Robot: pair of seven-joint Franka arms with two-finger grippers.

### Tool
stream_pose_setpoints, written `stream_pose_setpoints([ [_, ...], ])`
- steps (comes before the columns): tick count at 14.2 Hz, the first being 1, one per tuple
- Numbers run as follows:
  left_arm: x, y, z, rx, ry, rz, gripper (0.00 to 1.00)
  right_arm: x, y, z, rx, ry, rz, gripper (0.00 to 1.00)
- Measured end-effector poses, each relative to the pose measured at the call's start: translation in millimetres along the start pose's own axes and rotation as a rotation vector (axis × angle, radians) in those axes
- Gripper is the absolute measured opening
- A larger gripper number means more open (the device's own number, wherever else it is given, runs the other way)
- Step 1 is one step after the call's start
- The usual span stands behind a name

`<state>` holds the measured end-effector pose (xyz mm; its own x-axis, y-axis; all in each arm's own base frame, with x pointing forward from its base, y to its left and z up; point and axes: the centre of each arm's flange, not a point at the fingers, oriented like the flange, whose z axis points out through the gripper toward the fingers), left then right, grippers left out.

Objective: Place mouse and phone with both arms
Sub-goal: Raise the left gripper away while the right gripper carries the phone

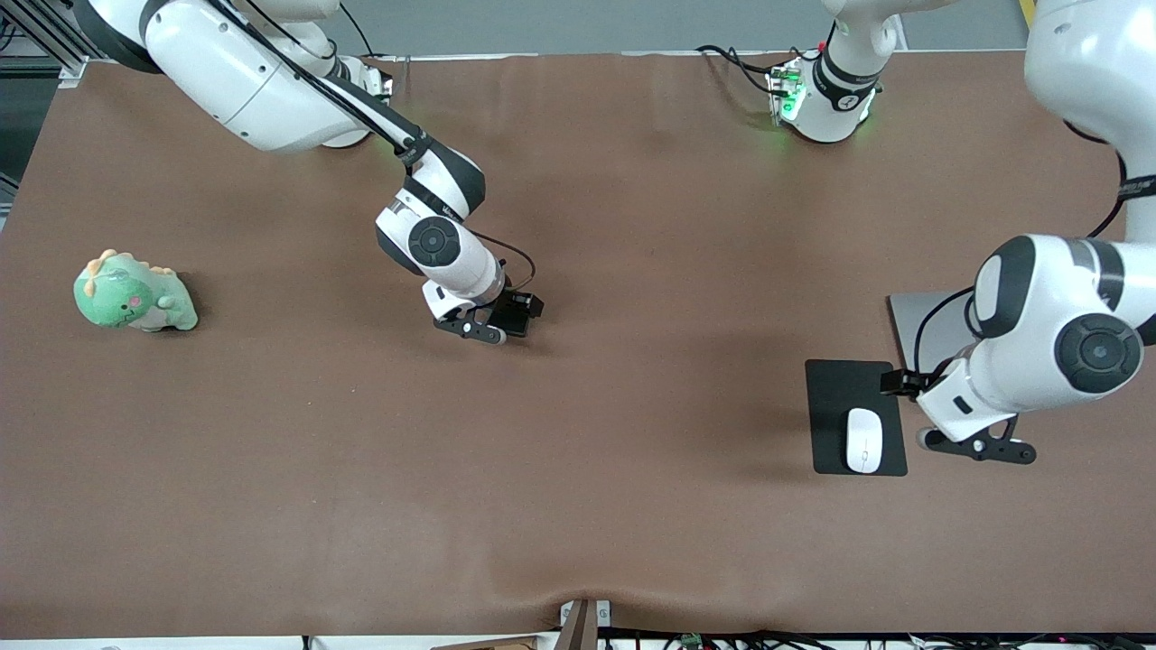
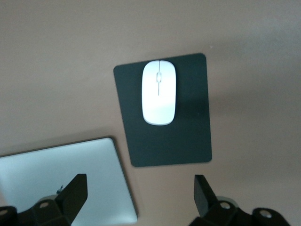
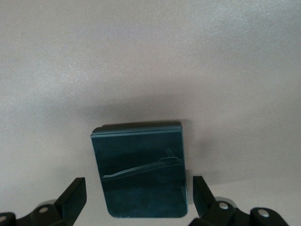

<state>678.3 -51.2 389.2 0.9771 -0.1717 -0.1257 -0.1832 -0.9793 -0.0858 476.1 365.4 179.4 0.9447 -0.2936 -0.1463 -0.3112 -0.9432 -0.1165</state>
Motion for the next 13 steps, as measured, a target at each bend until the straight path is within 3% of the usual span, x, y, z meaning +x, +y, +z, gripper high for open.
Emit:
stream_pose_setpoints([
  [3, -28, -2, -62, -0.024, 0.013, -0.033, 1.00, -3, 2, 13, -0.021, 0.027, 0.000, 1.00],
  [5, -48, -5, -104, -0.056, 0.048, -0.069, 1.00, -3, 2, 15, -0.031, 0.038, 0.008, 0.84],
  [6, -59, -8, -124, -0.071, 0.068, -0.089, 1.00, -3, 0, 11, -0.031, 0.042, 0.013, 0.82],
  [9, -98, -20, -179, -0.072, 0.102, -0.105, 1.00, 4, 0, 9, -0.033, 0.044, 0.024, 0.81],
  [13, -147, -36, -225, -0.091, 0.109, -0.077, 1.00, 24, 11, 0, -0.112, 0.033, 0.052, 0.81],
])
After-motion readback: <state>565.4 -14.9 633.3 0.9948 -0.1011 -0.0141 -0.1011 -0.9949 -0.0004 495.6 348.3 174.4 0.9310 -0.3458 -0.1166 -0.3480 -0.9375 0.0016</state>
